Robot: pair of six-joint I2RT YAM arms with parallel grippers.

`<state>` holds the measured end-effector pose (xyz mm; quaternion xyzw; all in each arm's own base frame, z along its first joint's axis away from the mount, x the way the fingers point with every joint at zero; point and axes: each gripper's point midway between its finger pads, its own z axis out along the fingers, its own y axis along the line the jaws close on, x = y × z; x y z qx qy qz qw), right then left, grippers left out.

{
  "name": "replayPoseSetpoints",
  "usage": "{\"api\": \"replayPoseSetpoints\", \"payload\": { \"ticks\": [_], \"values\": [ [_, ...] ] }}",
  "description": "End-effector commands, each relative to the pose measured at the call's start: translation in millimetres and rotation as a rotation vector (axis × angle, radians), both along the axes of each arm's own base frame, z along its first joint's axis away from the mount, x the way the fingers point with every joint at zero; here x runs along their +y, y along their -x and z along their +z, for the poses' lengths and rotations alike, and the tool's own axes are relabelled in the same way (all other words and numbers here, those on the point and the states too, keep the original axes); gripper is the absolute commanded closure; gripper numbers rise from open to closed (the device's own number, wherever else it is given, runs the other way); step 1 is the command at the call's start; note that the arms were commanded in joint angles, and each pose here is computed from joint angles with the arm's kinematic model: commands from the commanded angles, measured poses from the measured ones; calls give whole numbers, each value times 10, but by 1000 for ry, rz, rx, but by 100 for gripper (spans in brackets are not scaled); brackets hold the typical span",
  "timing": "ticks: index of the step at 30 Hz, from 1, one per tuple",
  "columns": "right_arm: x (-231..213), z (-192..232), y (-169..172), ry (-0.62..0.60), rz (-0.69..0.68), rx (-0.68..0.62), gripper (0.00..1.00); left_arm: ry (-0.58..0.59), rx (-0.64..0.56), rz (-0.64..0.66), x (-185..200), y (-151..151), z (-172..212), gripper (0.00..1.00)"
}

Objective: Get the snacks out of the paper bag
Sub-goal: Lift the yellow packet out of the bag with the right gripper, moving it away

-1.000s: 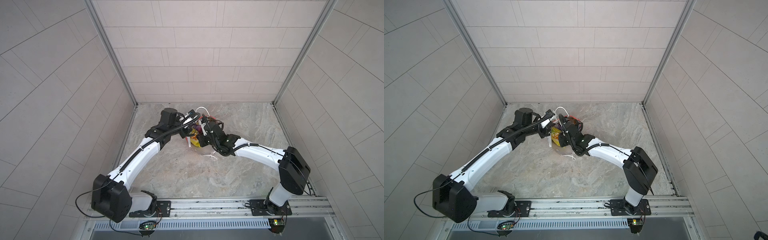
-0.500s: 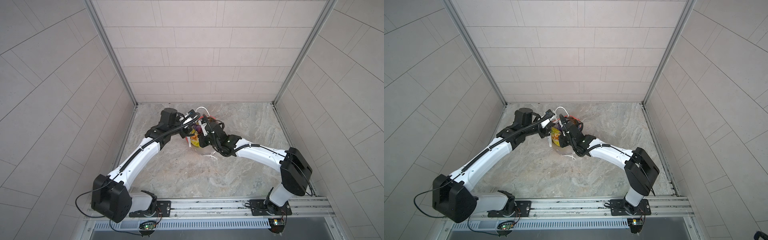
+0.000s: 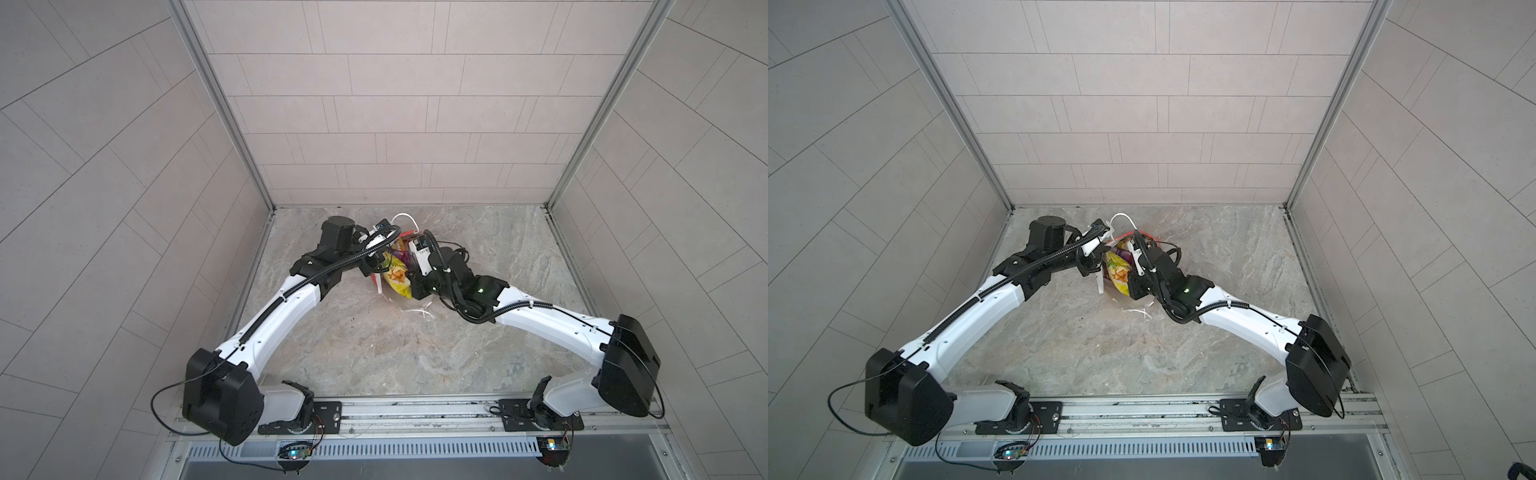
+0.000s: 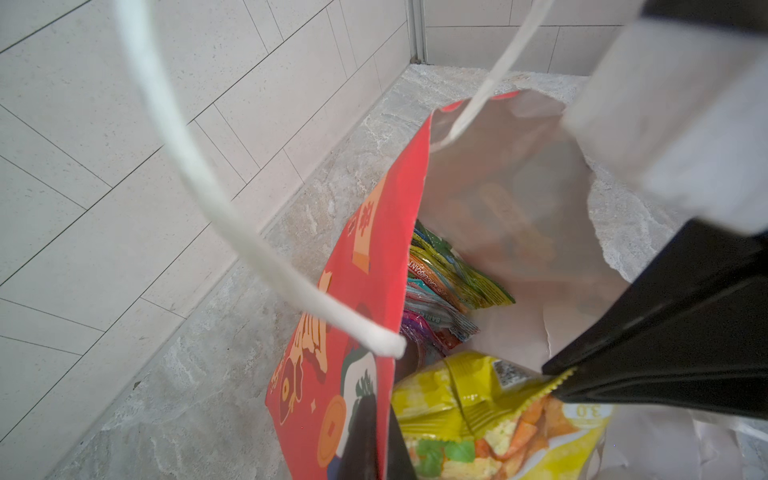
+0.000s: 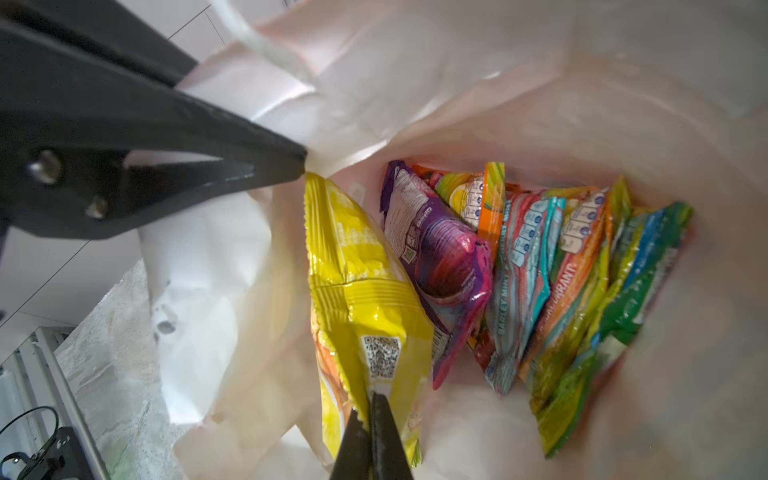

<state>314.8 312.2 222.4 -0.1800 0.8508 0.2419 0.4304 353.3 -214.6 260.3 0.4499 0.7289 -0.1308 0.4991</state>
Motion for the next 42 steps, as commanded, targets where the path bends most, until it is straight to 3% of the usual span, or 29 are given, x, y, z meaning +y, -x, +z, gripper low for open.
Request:
{"api": "replayPoseSetpoints", "payload": {
  "ticks": [1, 13, 22, 30, 34, 40, 42],
  "values": [
    [-160, 231, 102, -23, -14, -55, 100, 42, -56, -31, -47, 35, 190, 100],
    [-689, 695, 437, -76, -45, -145, 100, 47, -54, -32, -58, 27, 179, 100],
    [-1408, 1113, 559, -256, -112, -125, 100, 60, -47, -42, -86, 19, 160, 100],
    [-2134, 1454, 263, -411, -320, -186, 100, 57, -43, -38, -81, 17, 150, 100],
    [-2750, 1250, -135, -475, -570, -137, 100, 57, -48, -36, -74, 22, 161, 100],
    [-3578, 753, -564, -837, -871, -100, 100, 72, -55, -46, -91, 37, 189, 100],
    [-3746, 587, -632, -866, -925, -85, 100, 65, -63, -38, -70, 43, 191, 100]
  ]
}}
